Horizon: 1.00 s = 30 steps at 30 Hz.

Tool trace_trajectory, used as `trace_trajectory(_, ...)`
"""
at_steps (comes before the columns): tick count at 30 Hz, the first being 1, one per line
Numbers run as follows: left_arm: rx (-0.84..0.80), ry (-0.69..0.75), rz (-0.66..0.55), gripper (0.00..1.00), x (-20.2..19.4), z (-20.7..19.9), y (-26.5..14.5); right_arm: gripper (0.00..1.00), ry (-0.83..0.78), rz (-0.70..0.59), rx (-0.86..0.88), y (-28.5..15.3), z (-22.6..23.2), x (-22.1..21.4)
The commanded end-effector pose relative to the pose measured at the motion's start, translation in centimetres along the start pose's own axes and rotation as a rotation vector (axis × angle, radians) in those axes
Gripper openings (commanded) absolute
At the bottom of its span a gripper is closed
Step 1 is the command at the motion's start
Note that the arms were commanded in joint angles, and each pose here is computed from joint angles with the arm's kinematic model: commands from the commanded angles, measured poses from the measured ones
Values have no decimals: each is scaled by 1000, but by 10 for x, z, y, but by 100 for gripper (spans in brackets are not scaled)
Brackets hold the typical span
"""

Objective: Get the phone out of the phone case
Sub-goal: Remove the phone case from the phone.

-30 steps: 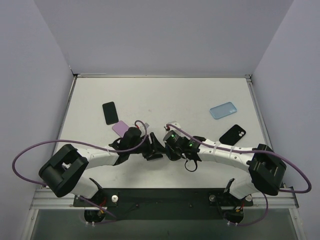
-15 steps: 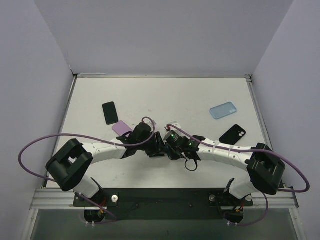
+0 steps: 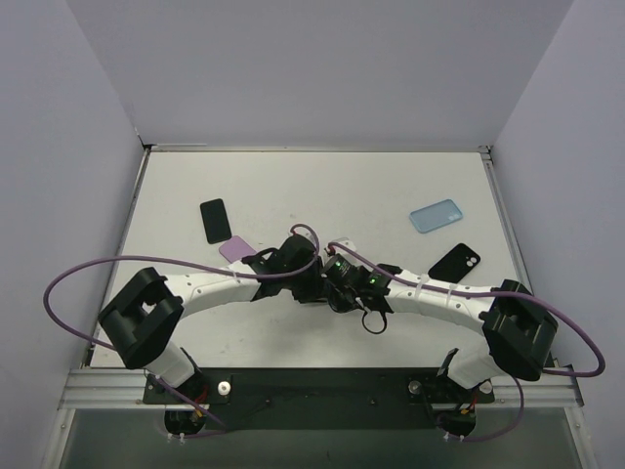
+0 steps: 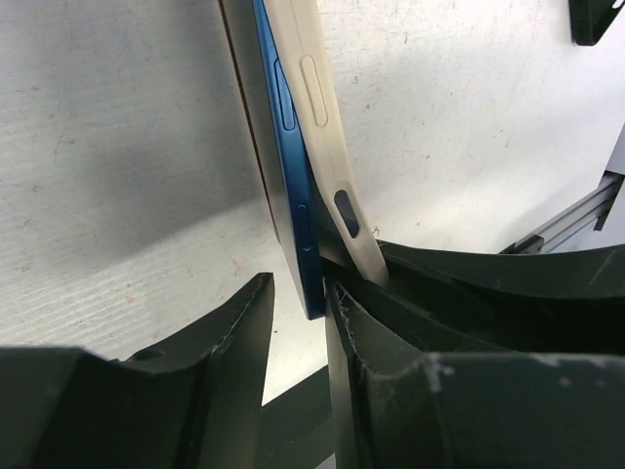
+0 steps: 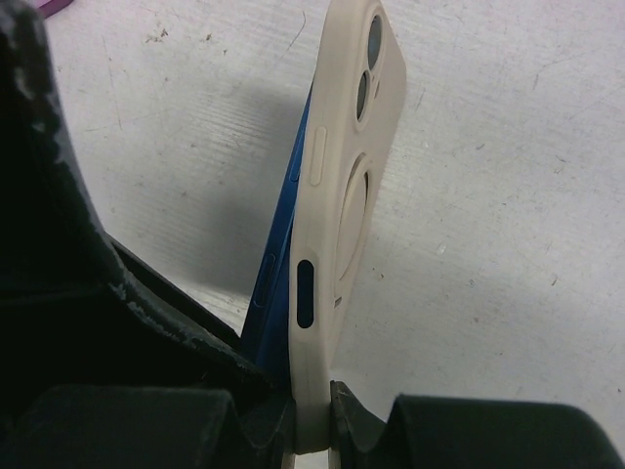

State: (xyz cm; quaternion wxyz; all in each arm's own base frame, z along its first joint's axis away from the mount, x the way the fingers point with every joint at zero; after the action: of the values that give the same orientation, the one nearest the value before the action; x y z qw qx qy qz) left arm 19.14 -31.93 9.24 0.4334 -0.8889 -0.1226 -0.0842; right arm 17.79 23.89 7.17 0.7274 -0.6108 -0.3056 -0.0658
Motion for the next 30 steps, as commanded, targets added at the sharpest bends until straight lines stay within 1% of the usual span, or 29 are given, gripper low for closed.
trace_trajectory(1, 250, 40, -81, 37, 3, 49, 25, 0, 72, -86, 193, -27, 40, 32)
trace_trajectory(4, 304, 53, -91, 38, 3, 54, 28, 0, 92, -86, 211, -29, 41, 33)
trace_trajectory(7, 324, 50, -92, 38, 2, 60, 32, 0, 109, -87, 222, -30, 39, 34)
trace_trajectory(12, 296, 32, -97, 37, 2, 58, 37, 0, 125, -94, 216, -28, 35, 35)
trace_trajectory(13, 277, 31, -94, 36, 1, 55, 38, 0, 129, -94, 215, -28, 34, 35)
trace_trajectory(15, 254, 22, -97, 29, 2, 50, 39, 0, 135, -96, 214, -28, 33, 36)
trace_trajectory(16, 239, 21, -91, 15, 1, 47, 39, 0, 143, -93, 208, -27, 30, 35)
trace_trajectory(18, 209, 13, -88, 0, 2, 39, 35, 0, 149, -86, 196, -26, 25, 33)
trace_trajectory(19, 197, 7, -90, 0, 4, 36, 32, 0, 154, -95, 166, -26, 19, 36)
trace_trajectory(23, 125, -12, -100, 0, 11, 22, 16, 0, 91, -79, -6, -28, -12, 26)
trace_trajectory(24, 70, -24, -75, 0, 10, 12, 8, 0, 89, -77, -24, -28, -17, 25)
trace_trajectory(30, -86, -106, -109, 0, 31, -10, -28, 0, 160, -30, -108, -18, -45, 5)
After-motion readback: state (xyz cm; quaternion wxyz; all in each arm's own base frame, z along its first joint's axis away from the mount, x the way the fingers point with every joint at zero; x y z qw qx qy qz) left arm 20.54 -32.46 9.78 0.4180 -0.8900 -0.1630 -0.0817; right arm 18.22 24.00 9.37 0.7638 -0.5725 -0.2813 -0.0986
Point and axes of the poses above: each gripper's point midway between its finger pads, its own y axis out along the fingers, its own z axis along the line the jaws close on, x = y × z, the point moved 3 cm from there along -y, back along the fingers
